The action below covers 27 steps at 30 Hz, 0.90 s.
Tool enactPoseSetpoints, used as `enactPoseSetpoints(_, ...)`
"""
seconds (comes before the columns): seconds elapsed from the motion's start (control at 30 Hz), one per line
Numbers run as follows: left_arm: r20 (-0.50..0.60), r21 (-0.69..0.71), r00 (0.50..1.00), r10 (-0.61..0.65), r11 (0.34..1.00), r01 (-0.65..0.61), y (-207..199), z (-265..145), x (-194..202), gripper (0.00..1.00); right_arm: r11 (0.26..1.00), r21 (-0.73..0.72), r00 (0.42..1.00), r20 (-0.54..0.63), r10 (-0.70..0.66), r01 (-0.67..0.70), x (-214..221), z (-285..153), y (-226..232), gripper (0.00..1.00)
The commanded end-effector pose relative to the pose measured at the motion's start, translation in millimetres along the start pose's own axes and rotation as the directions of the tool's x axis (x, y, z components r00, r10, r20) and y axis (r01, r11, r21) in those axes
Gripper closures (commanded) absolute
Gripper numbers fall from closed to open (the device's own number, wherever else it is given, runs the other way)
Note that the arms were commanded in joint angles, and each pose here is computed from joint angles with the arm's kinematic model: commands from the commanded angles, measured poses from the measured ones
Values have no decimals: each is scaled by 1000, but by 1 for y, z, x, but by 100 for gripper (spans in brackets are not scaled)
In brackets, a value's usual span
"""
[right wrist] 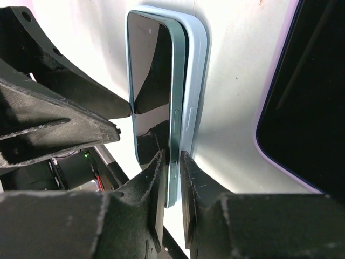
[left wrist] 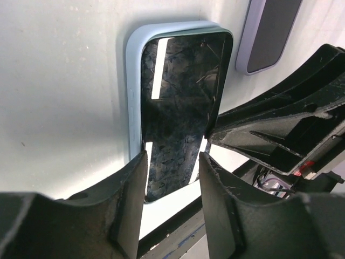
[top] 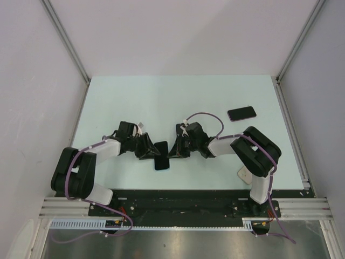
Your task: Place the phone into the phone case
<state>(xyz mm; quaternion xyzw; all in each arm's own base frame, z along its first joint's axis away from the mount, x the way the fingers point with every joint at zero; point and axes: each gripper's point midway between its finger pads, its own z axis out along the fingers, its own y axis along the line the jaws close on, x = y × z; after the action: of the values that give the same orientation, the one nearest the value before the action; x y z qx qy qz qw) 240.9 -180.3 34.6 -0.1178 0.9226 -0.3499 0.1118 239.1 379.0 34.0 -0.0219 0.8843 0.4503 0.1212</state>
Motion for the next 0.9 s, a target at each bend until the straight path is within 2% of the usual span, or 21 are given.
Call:
enactPoseSetpoints(0.0, 11, 11, 1000, 22, 1000, -22, -6, -10, 2, 51, 999, -34, 998, 43, -33, 35, -12, -3, 20, 82)
enactPoseSetpoints(0.07, 22, -11, 999, 26, 1000, -26, -5, -14, 1, 52, 999, -28, 999, 41, -30, 31, -11, -3, 18, 85)
enactPoseSetpoints(0.13, 53, -72, 998, 31, 997, -27, 4, -16, -4, 57, 999, -28, 999, 43, -32, 34, -12, -3, 19, 86)
enactPoseSetpoints(0.27, 82, -174, 995, 53, 984, -38, 22, -22, -7, 83, 999, -22, 998, 47, -36, 37, -12, -4, 18, 91)
enactPoseSetpoints(0.4, 77, -220, 996, 47, 975, -29, 34, -21, -4, 99, 999, -22, 998, 46, -37, 38, -11, -4, 19, 95)
enactPoseSetpoints(0.6, 28, -236, 999, 21, 972, -14, 45, -6, 14, 100, 999, -39, 999, 34, -18, 19, -8, 1, 21, 100)
enactPoseSetpoints(0.87, -26, -205, 1000, 12, 979, -17, 38, 9, 34, 100, 999, -40, 999, 37, 11, -10, -3, 7, 24, 100)
